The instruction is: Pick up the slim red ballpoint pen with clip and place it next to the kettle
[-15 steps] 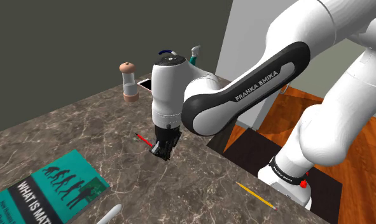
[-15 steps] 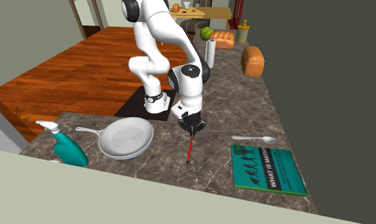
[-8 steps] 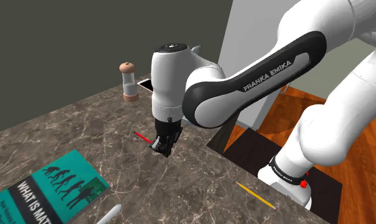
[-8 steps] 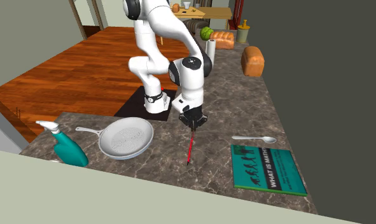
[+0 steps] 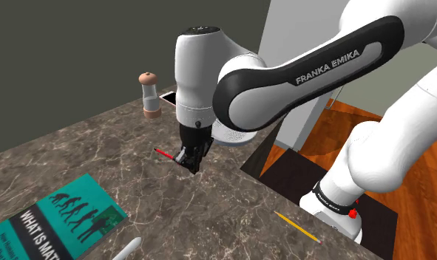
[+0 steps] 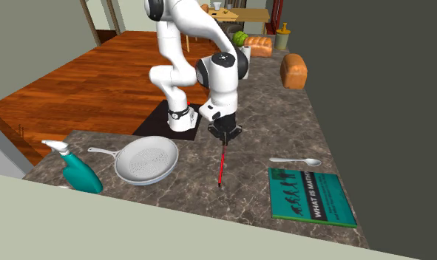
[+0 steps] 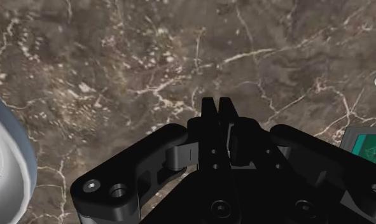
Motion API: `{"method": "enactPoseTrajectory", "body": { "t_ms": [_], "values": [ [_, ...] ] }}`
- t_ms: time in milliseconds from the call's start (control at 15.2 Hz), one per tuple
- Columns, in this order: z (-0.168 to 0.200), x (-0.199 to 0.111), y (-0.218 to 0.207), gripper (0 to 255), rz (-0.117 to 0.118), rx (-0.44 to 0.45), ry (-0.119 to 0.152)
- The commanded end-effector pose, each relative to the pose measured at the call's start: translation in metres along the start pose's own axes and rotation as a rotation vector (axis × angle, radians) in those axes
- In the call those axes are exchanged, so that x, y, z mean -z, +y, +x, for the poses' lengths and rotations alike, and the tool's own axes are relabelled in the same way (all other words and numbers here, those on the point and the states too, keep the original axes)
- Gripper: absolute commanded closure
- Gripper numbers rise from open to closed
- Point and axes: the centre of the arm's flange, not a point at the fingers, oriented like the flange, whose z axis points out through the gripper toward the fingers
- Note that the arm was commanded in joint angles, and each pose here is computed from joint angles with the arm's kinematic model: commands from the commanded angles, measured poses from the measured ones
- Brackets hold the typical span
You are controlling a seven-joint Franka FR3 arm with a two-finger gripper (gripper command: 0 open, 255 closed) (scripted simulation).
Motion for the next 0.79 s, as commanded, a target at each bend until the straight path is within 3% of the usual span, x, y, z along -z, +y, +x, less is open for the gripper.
{"method": "enactPoseTrajectory", "body": {
  "t_ms": [0, 726],
  "values": [
    [0.000, 0.011, 0.000, 255, 0.000, 0.000, -0.001],
    [-0.002, 0.069, -0.002, 255, 0.000, 0.000, -0.001]
  ]
}}
